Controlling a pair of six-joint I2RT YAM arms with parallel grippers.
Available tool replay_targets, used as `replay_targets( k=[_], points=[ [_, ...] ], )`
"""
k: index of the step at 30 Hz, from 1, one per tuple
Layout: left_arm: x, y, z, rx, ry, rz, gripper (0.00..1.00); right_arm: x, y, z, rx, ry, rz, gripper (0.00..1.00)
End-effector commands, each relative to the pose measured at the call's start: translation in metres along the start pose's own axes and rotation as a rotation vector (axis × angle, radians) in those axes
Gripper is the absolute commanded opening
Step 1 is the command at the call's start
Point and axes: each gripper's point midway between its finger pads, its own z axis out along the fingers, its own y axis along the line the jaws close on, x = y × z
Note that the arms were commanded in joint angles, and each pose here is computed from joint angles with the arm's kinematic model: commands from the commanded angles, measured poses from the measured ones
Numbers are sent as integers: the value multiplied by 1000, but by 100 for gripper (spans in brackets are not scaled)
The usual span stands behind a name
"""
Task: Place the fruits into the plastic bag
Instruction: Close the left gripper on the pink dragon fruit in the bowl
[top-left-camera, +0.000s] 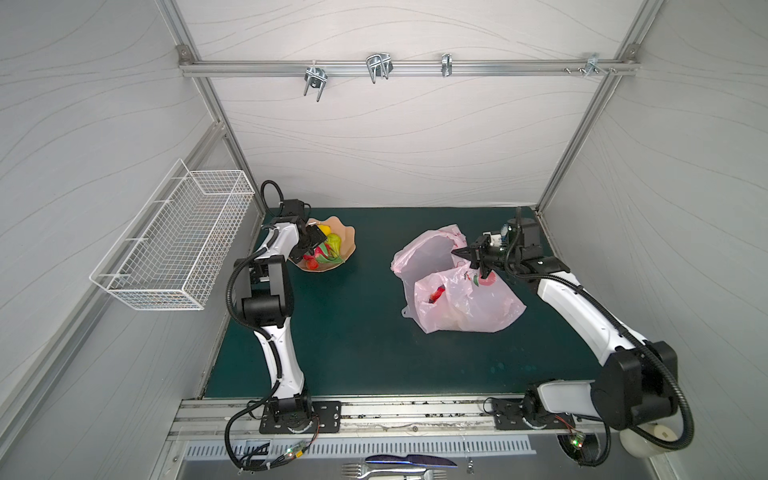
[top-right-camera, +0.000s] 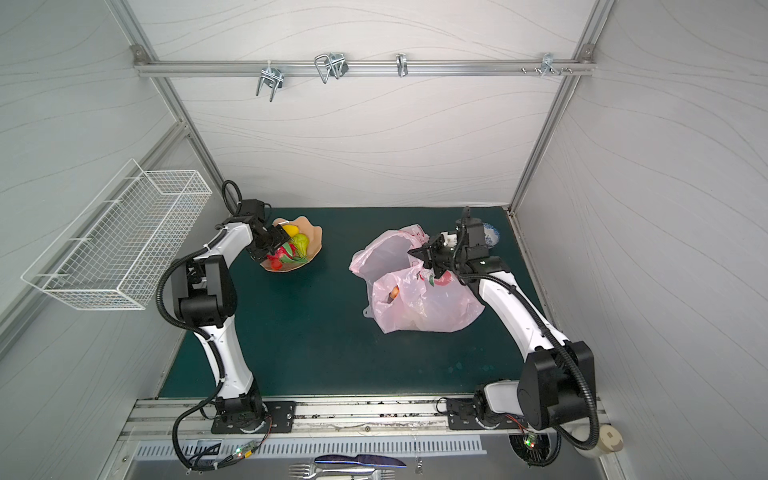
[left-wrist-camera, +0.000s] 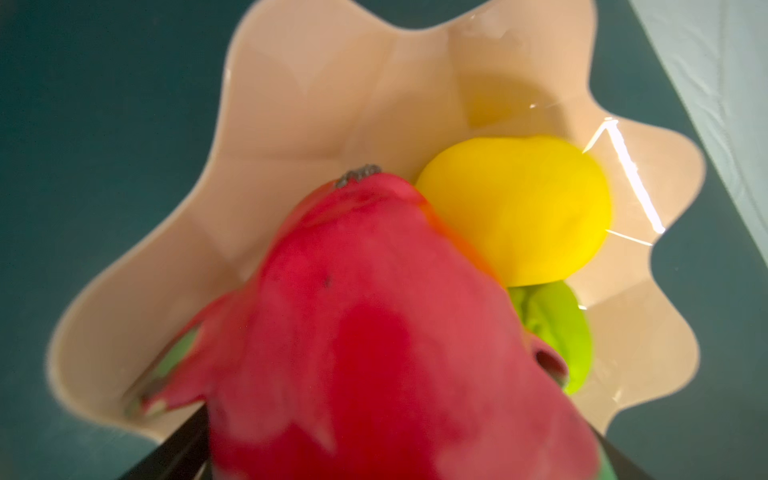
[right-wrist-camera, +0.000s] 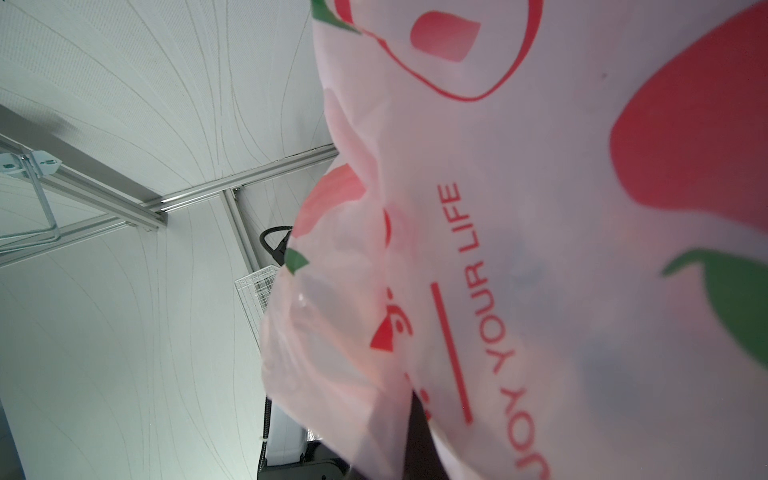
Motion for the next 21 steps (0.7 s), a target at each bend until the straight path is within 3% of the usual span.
replay_targets(
  k=[1, 13, 21],
  points=[
    [-27, -20, -43, 86, -109, 19, 27, 4, 9, -5, -18, -6, -23, 0],
    [-30, -30, -58, 143, -139, 40, 25, 7, 9, -7, -23, 0, -28, 0],
    [-39, -48, -90, 234, -190, 67, 23, 9, 11, -8, -26, 4, -33, 0]
  ],
)
